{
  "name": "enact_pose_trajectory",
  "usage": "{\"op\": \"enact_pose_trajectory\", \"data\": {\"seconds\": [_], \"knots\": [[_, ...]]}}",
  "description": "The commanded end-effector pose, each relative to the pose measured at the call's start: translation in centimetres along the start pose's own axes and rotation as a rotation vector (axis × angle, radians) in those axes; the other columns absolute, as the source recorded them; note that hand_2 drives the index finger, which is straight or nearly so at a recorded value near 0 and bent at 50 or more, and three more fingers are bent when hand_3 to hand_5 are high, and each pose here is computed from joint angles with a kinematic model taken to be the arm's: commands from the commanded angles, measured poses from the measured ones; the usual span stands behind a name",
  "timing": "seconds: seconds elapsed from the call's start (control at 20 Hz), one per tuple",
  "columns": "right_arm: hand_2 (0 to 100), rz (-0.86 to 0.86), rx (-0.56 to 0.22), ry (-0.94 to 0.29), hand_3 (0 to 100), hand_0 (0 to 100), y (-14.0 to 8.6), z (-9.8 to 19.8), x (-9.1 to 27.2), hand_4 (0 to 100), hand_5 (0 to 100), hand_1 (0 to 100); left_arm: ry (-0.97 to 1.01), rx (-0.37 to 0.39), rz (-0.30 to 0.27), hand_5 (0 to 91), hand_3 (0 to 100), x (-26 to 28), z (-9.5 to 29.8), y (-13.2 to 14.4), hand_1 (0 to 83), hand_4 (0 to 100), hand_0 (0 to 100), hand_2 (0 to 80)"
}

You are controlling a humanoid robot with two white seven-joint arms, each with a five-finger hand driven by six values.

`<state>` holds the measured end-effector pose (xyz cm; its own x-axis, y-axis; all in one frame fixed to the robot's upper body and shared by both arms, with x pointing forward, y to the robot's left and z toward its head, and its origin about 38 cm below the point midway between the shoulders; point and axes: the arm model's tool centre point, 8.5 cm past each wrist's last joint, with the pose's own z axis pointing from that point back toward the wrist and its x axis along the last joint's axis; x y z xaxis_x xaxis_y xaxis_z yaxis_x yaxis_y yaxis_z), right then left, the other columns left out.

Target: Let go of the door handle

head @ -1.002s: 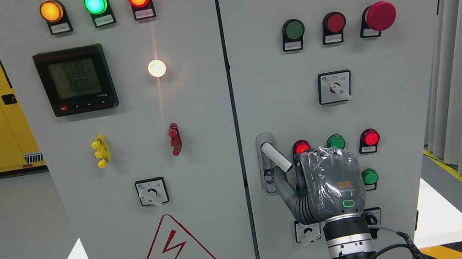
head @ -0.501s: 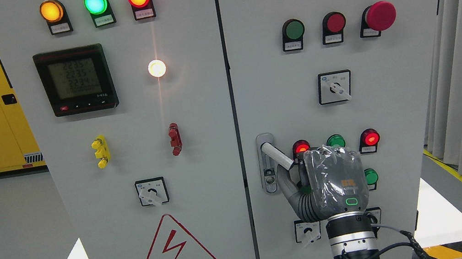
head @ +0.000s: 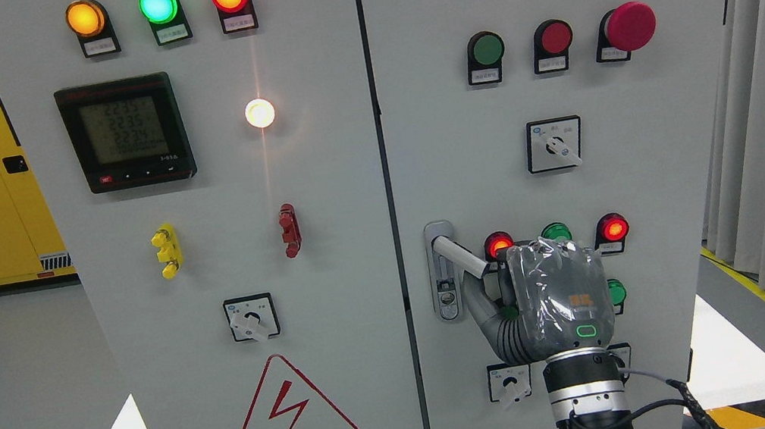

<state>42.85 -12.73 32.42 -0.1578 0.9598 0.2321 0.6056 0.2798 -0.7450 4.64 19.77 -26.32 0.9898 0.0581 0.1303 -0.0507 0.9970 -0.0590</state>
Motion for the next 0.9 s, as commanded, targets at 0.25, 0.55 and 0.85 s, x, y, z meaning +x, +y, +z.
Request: {"op": "enact_pose_trajectory", "data": {"seconds": [0.25, 0.55, 0.85], "knots": [[100, -0.003, -0.006, 0.002, 100, 65, -0.25, -0.06, -0.14, 100, 100, 42, 0.001, 0.0, 0.0, 0.0, 0, -0.01, 0.0, 0.0, 55.6, 0, 12, 0.0], [100, -0.003, -0.01, 0.004, 100, 67, -0.44, -0.22, -0.18, 100, 100, 41, 0.001, 0.0, 0.0, 0.0, 0, -0.01, 0.0, 0.0, 55.6, 0, 12, 0.0], [100, -0.003, -0.017, 0.003, 100, 68, -0.6, -0.39, -0.21, 100, 100, 41, 0.001, 0.0, 0.0, 0.0, 0, -0.01, 0.0, 0.0, 55.6, 0, 12, 0.0]]}}
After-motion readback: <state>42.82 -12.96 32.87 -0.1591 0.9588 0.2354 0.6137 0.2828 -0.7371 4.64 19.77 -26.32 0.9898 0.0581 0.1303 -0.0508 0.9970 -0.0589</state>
